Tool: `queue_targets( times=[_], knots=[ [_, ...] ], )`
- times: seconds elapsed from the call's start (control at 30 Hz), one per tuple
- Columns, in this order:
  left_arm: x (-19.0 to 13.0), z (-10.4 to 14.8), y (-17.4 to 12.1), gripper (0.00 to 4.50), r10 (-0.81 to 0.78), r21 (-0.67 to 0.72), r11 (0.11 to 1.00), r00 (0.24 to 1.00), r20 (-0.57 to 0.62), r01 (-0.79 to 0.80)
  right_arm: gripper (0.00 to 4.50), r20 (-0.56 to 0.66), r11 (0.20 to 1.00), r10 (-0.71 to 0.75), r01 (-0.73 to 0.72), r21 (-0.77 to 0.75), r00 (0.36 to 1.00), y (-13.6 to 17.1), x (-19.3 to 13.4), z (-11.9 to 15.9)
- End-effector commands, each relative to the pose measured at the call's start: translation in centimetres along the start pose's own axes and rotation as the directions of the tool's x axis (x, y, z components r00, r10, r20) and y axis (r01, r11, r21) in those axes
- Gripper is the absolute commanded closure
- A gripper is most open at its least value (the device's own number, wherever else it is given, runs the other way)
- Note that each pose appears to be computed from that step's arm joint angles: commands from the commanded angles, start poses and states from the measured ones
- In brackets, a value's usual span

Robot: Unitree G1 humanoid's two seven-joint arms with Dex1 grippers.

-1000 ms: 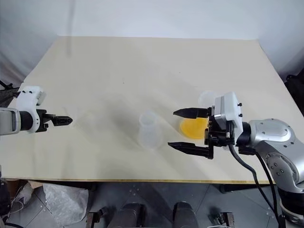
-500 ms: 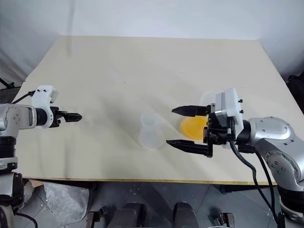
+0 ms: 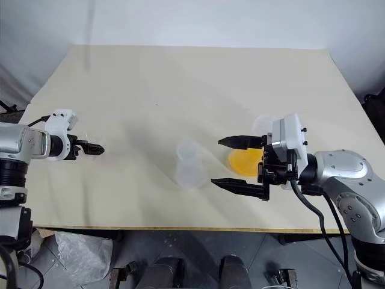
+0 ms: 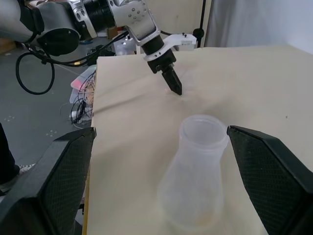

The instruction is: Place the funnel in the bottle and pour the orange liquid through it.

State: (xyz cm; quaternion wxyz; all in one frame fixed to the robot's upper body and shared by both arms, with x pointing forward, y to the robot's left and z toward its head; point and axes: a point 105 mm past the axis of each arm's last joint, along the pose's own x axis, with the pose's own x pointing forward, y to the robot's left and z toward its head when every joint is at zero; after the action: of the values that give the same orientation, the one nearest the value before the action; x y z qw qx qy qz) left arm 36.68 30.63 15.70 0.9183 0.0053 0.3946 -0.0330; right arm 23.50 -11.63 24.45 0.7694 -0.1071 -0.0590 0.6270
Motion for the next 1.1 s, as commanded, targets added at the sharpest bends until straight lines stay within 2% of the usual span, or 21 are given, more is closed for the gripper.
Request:
queue_targets(
  times=[0.03, 0.17, 0.37, 0.53, 0.7, 0.8, 0.9, 1.03, 1.1],
  knots=[
    [-0.5, 1.0, 0.0, 0.02, 0.007, 0.011, 1.0, 1.0, 0.023, -0.007, 0.0, 0.007, 0.999, -0.004, 0.004, -0.048, 1.0, 0.2, -0.2, 0.9],
    [-0.5, 0.9, 0.0, 0.89, 0.012, 0.007, 1.0, 1.0, 0.012, -0.012, 0.0, 0.006, 0.999, -0.008, 0.008, -0.052, 1.0, 0.1, -0.2, 1.0],
    [-0.5, 1.1, 0.0, 2.85, 0.012, 0.009, 1.0, 1.0, 0.023, -0.012, 0.0, 0.003, 0.998, -0.015, 0.016, -0.058, 1.0, -0.1, -0.2, 1.0],
    [-1.1, 1.6, 0.3, 4.3, 0.015, 0.016, 1.0, 0.998, 0.056, -0.016, 0.0, -0.002, 0.998, -0.023, 0.023, -0.065, 1.0, -0.3, -0.2, 1.0],
    [-2.7, 3.3, -0.5, 4.33, -0.048, 0.085, 0.996, 0.981, 0.186, 0.033, 0.0, -0.004, 0.996, -0.04, 0.04, -0.076, 0.999, -0.6, -0.3, 1.0],
    [-4.7, 5.8, -2.1, 4.33, -0.14, 0.192, 0.979, 0.919, 0.37, 0.072, 0.0, -0.006, 0.995, -0.055, 0.055, -0.083, 0.998, -0.8, -0.5, 1.0],
    [-6.7, 7.4, -4.6, 4.33, -0.267, 0.327, 0.939, 0.825, 0.497, 0.107, 0.0, -0.009, 0.994, -0.069, 0.068, -0.087, 0.998, -0.9, -0.7, 1.0],
    [-8.8, 8.5, -8.6, 4.33, -0.475, 0.482, 0.856, 0.646, 0.597, 0.184, 0.0, -0.013, 0.992, -0.086, 0.085, -0.098, 0.996, -1.2, -0.8, 1.0],
    [-9.9, 8.8, -10.8, 4.33, -0.587, 0.56, 0.795, 0.526, 0.615, 0.232, 0.0, -0.01, 0.99, -0.096, 0.094, -0.107, 0.995, -1.3, -0.8, 1.0]
  ],
)
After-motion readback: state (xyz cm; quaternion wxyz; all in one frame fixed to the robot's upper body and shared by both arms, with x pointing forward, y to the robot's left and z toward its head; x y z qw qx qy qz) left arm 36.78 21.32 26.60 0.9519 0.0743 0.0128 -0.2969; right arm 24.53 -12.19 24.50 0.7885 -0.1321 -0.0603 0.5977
